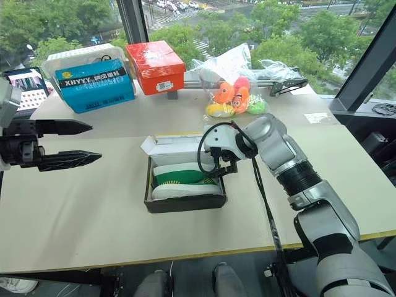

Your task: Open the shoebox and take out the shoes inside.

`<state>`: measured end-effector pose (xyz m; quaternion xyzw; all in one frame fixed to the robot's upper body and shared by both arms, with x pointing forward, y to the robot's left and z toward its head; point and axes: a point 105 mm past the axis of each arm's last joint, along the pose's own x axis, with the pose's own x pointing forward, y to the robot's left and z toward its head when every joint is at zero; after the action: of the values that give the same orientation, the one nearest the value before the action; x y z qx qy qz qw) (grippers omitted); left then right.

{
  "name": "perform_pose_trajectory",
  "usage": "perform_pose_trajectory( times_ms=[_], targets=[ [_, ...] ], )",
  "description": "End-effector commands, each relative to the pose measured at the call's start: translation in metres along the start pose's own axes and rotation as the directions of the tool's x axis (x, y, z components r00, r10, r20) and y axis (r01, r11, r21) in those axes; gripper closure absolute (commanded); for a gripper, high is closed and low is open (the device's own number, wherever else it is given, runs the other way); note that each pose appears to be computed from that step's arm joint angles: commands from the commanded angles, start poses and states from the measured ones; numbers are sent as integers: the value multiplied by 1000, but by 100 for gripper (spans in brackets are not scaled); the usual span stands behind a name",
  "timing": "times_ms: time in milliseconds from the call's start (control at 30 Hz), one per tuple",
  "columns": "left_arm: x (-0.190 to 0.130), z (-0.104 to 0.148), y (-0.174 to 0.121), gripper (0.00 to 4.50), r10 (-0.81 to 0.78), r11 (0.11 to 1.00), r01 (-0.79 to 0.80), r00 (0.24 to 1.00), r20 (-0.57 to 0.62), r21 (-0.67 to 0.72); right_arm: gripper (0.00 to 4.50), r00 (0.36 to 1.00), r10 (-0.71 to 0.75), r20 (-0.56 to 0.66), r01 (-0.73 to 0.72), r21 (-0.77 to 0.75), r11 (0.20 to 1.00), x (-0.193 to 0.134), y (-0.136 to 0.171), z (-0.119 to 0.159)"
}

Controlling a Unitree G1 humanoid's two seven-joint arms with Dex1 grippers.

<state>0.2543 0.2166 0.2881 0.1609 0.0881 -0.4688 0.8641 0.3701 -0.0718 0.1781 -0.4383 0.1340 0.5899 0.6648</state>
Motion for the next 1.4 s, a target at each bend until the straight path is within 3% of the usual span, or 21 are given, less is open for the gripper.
perform_pose_trajectory(
  times_ms=[33,100,400,633,900,1067,1233,1400],
  targets=[
    [-5,11,0,0,22,998,-23,1000,9,66,30,1000,3,-17,-3,-7,1000,5,-1,-3],
    [-4,10,1,0,21,997,-22,1000,6,71,71,1000,3,-21,-3,-3,1000,8,-1,-4],
    [-3,9,5,0,32,996,-33,999,5,86,375,999,-26,26,26,-28,999,9,-7,14],
    [-3,8,6,0,32,995,-32,999,3,91,375,984,-112,141,122,-68,990,-6,-21,55],
    [-1,7,6,0,30,995,-31,1000,8,97,375,966,-207,152,227,-127,966,-7,-29,79],
    [0,7,6,0,27,995,-28,1000,11,99,375,992,-127,24,128,-88,988,3,-14,44],
    [4,5,7,0,24,995,-26,1000,15,99,375,998,-69,-2,69,-8,998,20,0,22],
    [5,4,8,0,22,995,-23,1000,12,102,375,995,-99,33,98,28,995,18,-7,28]
  ],
)
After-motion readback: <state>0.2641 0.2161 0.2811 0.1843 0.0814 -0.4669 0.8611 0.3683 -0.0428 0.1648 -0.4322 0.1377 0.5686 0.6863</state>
